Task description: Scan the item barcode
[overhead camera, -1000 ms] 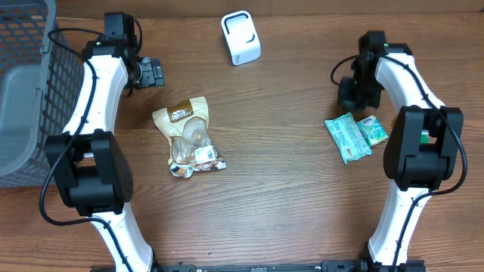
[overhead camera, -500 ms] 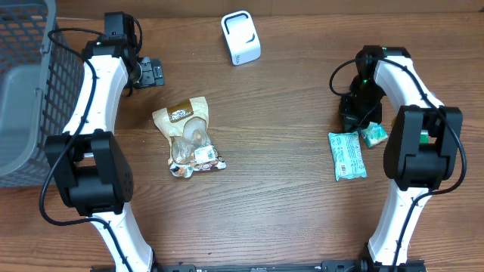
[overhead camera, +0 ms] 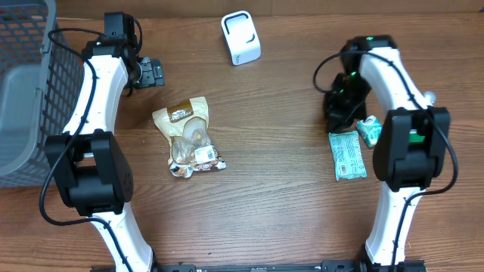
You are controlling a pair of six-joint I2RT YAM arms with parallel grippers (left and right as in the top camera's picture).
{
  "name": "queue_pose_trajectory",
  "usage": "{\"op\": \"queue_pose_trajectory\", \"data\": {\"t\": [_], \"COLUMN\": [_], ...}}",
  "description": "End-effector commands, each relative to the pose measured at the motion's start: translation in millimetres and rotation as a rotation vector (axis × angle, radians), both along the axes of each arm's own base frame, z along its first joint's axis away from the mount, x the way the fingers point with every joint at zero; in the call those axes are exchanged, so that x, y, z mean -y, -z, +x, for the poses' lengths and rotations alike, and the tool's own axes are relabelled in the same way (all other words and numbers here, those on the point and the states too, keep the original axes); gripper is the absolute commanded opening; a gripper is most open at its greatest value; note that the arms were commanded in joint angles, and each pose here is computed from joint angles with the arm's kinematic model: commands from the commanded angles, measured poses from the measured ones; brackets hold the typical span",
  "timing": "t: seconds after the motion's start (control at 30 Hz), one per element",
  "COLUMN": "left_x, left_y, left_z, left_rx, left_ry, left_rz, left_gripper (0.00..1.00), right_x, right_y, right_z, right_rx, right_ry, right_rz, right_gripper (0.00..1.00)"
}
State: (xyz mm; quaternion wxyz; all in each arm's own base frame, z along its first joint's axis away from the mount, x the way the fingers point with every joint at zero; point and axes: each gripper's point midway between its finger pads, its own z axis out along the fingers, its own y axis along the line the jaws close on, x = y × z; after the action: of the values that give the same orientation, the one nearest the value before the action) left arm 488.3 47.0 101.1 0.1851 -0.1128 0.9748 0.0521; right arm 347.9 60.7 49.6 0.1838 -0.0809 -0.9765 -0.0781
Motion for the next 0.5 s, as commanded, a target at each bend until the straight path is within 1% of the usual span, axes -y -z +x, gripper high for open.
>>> {"op": "queue_pose_trajectory", "data": {"t": [0.0,0.17,0.2,0.27,0.47], "left_x": [-1.7,-1.7,-1.7,-1.7,-1.7], "left_y": [-7.6,-7.6,-7.6,-7.6,-7.6], "left_z": [4.5,4.5,4.5,4.5,4.5], "left_rx": [0.023,0.023,0.023,0.023,0.023], "left_ry": [-0.012,-0.012,-0.012,-0.012,-0.012], "left_rz": [0.009,0.009,0.009,0.009,0.009], "left_gripper": [0.99,0.99,1.00,1.00,1.00], "right_x": [-20.8,-9.0,4.3,17.0,35.8], "right_y": [9.0,24.6,26.4,26.6,26.3], "right_z": [-23.8,-45.2,-47.1,-45.2,-42.7], "right_rx": [-0.067,-0.124,-0.133,-0.129,-0.126], "right_ry": [-0.061,-0.133,-0.112,-0.075,-0.055], "right_rz": [-0.004,-0.111,-0.196,-0.267,-0.316], "right_gripper": [0.08,0.08,0.08,0.08,0.08]}}
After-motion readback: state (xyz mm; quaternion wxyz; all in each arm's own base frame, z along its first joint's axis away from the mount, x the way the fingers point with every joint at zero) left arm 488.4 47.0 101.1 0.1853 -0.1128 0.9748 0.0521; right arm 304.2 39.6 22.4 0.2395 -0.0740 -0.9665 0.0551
